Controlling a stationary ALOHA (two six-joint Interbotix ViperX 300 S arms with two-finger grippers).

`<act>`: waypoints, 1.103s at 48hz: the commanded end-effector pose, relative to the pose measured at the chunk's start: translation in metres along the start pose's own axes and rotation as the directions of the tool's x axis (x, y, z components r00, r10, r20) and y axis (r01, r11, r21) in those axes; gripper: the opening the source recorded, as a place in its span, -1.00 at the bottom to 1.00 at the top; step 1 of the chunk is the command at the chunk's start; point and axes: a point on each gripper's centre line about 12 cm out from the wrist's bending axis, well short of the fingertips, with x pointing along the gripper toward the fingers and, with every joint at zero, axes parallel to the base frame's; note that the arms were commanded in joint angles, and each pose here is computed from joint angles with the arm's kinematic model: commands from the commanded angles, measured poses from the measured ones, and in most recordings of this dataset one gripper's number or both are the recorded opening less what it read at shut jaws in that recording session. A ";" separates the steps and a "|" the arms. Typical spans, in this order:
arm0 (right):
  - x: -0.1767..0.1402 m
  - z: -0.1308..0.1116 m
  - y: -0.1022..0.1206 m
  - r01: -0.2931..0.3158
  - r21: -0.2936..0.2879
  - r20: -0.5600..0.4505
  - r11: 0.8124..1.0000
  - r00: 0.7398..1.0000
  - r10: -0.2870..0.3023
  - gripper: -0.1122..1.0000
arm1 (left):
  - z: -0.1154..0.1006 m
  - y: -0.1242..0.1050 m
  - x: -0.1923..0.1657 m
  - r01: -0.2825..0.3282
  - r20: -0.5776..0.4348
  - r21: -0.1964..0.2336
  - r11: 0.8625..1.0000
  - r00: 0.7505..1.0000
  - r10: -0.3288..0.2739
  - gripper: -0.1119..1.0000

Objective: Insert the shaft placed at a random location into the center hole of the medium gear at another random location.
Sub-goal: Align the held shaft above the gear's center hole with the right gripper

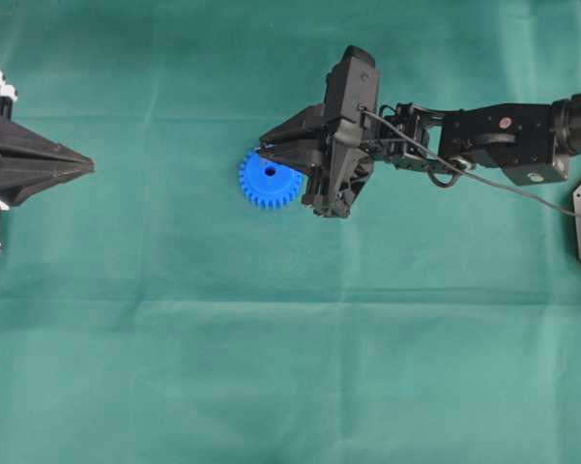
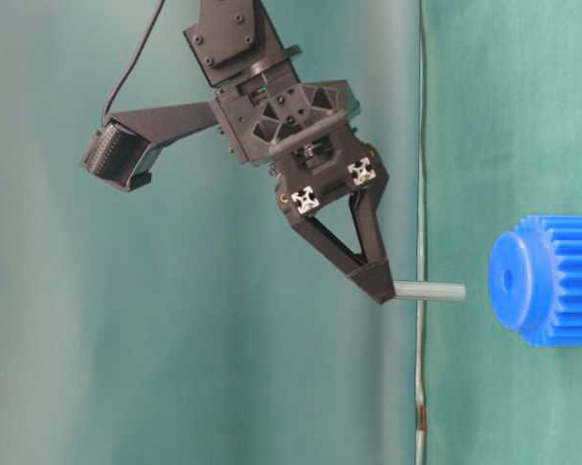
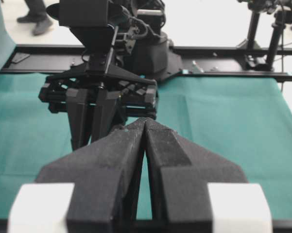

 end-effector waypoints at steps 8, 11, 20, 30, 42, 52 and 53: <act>0.005 0.003 0.000 0.001 0.006 0.009 1.000 1.000 -0.001 -0.57 | 0.010 0.000 0.002 -0.001 0.026 0.002 1.000 1.000 0.001 -0.80; 0.009 -0.002 0.000 0.004 0.010 -0.003 1.000 1.000 -0.004 -0.57 | 0.010 0.001 0.002 -0.002 0.026 0.002 1.000 1.000 0.002 -0.80; 0.017 -0.014 -0.002 0.017 0.034 -0.036 0.999 0.999 -0.016 -0.56 | 0.010 0.001 0.002 -0.002 0.026 0.002 1.000 1.000 0.002 -0.80; 0.013 -0.010 -0.002 0.016 0.033 -0.017 0.999 1.000 -0.016 -0.57 | 0.010 0.001 0.002 -0.002 0.026 0.002 1.000 1.000 0.002 -0.80; 0.000 0.005 -0.001 0.011 0.029 0.022 1.000 1.000 -0.011 -0.57 | 0.011 0.001 0.002 -0.002 0.028 0.002 1.000 1.000 0.002 -0.80; -0.003 0.005 0.000 0.008 0.028 0.025 1.000 1.000 -0.009 -0.56 | 0.010 0.001 0.002 -0.002 0.026 0.003 1.000 1.000 0.002 -0.80; -0.002 0.004 0.001 0.007 0.027 0.025 1.000 1.000 -0.008 -0.56 | 0.011 0.000 0.002 -0.001 0.028 0.003 1.000 1.000 0.001 -0.80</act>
